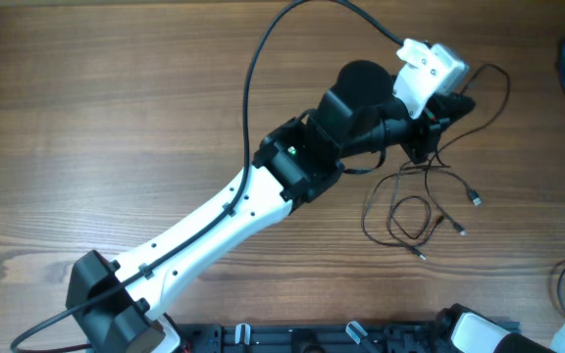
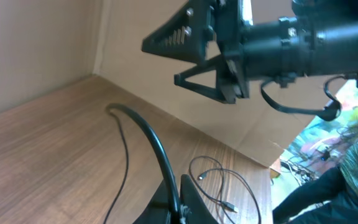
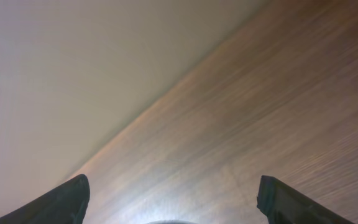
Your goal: Untangle cables
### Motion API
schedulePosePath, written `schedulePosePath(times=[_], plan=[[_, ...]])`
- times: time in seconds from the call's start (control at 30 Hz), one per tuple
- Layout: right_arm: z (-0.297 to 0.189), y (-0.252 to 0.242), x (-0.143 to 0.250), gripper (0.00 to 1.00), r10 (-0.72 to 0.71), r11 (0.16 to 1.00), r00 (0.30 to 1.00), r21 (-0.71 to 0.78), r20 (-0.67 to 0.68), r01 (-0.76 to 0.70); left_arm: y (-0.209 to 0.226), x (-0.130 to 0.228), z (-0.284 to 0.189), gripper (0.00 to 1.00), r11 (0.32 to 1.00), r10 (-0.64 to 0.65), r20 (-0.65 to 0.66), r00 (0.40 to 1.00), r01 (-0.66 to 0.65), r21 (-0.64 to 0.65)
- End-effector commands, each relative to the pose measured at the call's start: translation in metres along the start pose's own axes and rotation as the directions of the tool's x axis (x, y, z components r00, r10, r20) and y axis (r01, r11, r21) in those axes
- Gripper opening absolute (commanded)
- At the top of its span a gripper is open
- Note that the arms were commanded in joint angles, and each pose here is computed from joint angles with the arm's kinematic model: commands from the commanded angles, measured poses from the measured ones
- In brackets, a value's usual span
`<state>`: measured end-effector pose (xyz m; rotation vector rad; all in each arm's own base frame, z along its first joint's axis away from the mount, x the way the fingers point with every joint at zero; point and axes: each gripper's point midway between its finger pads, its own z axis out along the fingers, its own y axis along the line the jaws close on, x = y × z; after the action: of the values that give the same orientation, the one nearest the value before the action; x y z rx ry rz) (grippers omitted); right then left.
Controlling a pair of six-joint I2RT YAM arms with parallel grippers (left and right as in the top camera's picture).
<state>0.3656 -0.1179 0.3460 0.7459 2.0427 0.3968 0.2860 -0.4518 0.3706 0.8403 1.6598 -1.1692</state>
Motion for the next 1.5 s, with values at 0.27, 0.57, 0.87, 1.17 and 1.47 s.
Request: schedulePosePath(times=[0.27, 0.57, 0.87, 1.17, 1.47], plan=[[-0.021, 0.051, 0.069, 1.0, -0.484, 0.811, 0.865, -0.439, -0.131, 0.387, 0.05, -0.039, -0.03, 0.04, 0.958, -0.243, 0.133, 0.961, 0.26, -0.12], [-0.044, 0.092, 0.105, 1.0, -0.627, 0.591, 0.778, -0.676, -0.042, 0.441, 0.047, -0.076, -0.058, 0.04, 0.93, -0.333, 0.241, 0.912, 0.36, -0.075], [-0.061, 0.131, 0.138, 1.0, -0.718, 0.363, 0.691, -0.804, 0.082, 0.472, 0.052, -0.094, -0.075, 0.04, 0.909, -0.346, 0.333, 0.877, 0.401, -0.112], [-0.078, 0.16, 0.165, 0.97, -0.756, 0.171, 0.625, -0.863, 0.194, 0.475, 0.051, -0.106, -0.079, 0.04, 0.883, -0.404, 0.389, 0.828, 0.464, -0.071], [-0.088, 0.18, 0.158, 0.86, -0.712, 0.052, 0.628, -0.869, 0.314, 0.493, 0.012, -0.099, -0.064, 0.04, 0.878, -0.46, 0.324, 0.827, 0.477, 0.028]])
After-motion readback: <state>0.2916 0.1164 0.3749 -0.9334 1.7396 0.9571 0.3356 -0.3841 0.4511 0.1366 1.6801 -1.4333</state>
